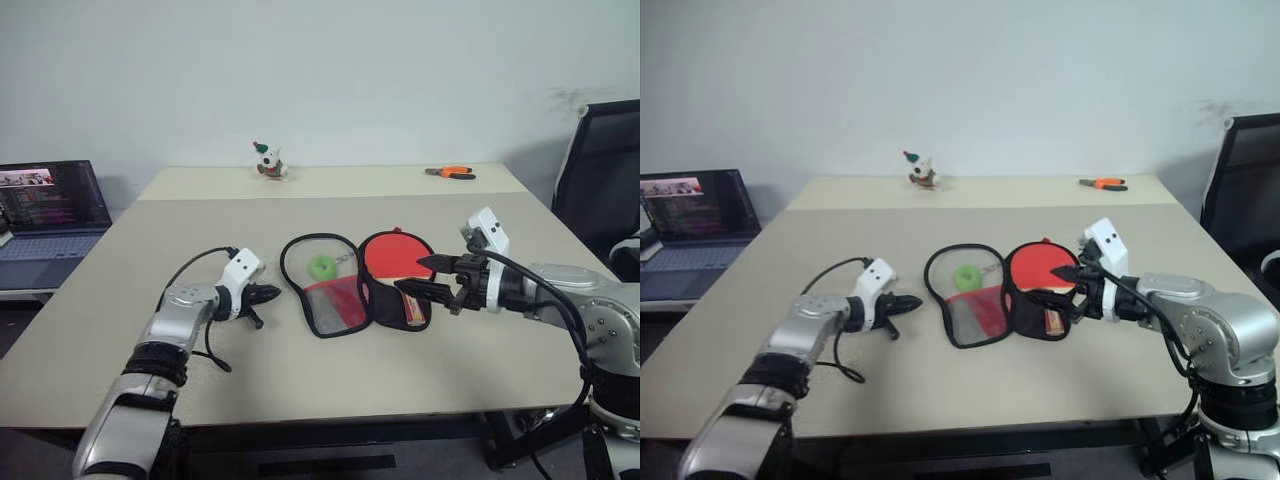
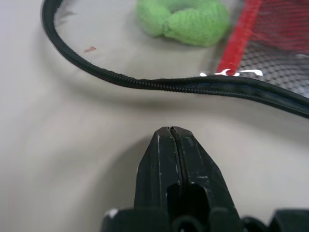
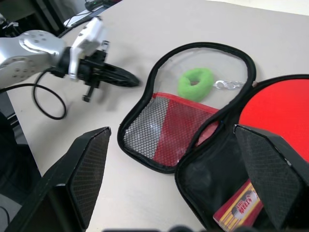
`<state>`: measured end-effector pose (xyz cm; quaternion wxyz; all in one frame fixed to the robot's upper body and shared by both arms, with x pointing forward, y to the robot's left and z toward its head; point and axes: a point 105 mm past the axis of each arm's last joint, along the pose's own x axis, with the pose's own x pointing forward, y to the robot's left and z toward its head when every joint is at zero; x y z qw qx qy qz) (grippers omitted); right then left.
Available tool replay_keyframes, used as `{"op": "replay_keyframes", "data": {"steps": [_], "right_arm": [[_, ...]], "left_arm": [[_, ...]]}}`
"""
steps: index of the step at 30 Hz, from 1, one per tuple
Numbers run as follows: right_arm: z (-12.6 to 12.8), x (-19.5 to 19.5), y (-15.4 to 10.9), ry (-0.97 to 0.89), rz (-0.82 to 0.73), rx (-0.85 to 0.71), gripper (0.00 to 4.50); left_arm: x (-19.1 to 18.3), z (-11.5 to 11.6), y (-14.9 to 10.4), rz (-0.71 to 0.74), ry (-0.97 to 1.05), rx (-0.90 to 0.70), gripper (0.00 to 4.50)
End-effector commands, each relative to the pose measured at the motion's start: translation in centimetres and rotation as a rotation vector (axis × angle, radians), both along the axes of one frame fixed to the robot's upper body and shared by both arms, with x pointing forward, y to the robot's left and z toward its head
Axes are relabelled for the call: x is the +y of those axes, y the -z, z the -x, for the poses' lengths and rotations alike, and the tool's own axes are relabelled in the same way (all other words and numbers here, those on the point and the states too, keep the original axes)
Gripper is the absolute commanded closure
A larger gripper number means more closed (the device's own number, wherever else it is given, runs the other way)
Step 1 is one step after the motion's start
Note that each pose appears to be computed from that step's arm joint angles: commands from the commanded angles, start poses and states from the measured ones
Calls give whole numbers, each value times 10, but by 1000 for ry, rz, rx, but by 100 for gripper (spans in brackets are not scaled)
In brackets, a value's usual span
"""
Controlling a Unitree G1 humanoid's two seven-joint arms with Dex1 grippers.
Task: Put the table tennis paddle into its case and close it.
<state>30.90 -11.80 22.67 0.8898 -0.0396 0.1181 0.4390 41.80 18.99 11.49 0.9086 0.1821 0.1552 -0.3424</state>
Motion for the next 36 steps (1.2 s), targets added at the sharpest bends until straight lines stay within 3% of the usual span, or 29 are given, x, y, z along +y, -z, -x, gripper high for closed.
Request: {"op": "replay_keyframes", "data": {"steps": [1,9,19,22,26,33,36], "right_arm": [[5,2,-5,-26,16,-48,0],[4,0,-3,-10,15,-47,0],[-1,-37,-8,145,47,-53,0],[-4,-44,-10,191,49,-44,0],[-8,-51,-8,235,56,-31,0],[-34,-66,8,365,32,33,0],[-48,-68,18,404,20,66,0]], "left_arm": [[-7,-13,-11,5,-14,-49,449],[-57,-28,-18,31,56,-72,449],[-185,-28,-124,175,306,-302,449],[-207,-23,-139,197,342,-332,449],[-209,-21,-139,204,361,-333,449],[-164,-22,-122,219,387,-298,449],[-137,-10,-112,249,478,-255,449]]}}
